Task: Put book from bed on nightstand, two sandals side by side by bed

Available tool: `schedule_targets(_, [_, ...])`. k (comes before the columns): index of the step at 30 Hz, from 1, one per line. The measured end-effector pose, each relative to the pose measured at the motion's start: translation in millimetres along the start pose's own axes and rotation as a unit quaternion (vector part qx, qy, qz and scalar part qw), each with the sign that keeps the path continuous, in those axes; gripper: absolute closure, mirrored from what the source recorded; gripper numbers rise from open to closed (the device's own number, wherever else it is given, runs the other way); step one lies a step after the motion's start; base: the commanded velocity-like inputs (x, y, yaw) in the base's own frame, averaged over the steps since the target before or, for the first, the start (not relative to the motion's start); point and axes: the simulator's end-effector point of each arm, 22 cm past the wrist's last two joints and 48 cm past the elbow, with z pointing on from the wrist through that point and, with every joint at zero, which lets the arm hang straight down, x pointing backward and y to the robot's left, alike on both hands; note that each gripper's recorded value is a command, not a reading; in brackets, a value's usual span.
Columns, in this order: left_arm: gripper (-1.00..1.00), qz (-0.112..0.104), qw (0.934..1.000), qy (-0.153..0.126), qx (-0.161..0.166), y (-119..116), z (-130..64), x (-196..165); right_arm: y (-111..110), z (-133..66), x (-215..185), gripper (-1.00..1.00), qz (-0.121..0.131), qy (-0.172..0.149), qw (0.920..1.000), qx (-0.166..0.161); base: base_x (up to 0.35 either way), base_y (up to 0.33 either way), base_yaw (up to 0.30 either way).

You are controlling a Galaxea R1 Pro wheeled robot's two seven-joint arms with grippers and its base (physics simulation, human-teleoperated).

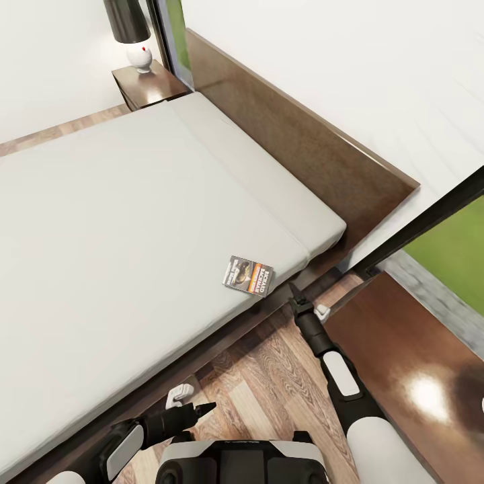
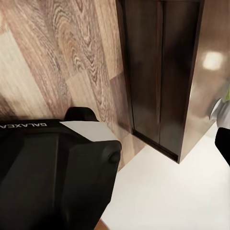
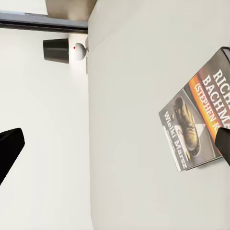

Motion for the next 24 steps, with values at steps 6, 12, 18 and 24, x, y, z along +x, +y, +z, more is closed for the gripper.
schedule_targets(6, [-1.0, 0.0, 1.0, 0.0, 0.0, 0, 0.1, 0, -4, -0.6, 9, -1.0, 0.007, 0.01, 0.9999, 0.004, 0.0, 0.0, 0.0])
schedule_targets(12, [-1.0, -0.002, 1.0, 0.001, 0.005, -6, 4.2, 2, 5, 4.7, 51, -1.0, -0.003, 0.065, 0.9979, -0.005, 0.0, 0.0, 0.0])
schedule_targets(18, [-1.0, -0.002, 1.0, 0.001, 0.006, -7, 5.1, 3, 12, 6.6, 79, -1.0, -0.011, 0.101, 0.9947, -0.014, 0.0, 0.0, 0.0])
schedule_targets(24, [-1.0, -0.003, 1.0, 0.002, 0.006, -6, 7.5, 2, 10, 7.9, 82, -1.0, -0.012, 0.104, 0.9944, -0.014, 0.0, 0.0, 0.0])
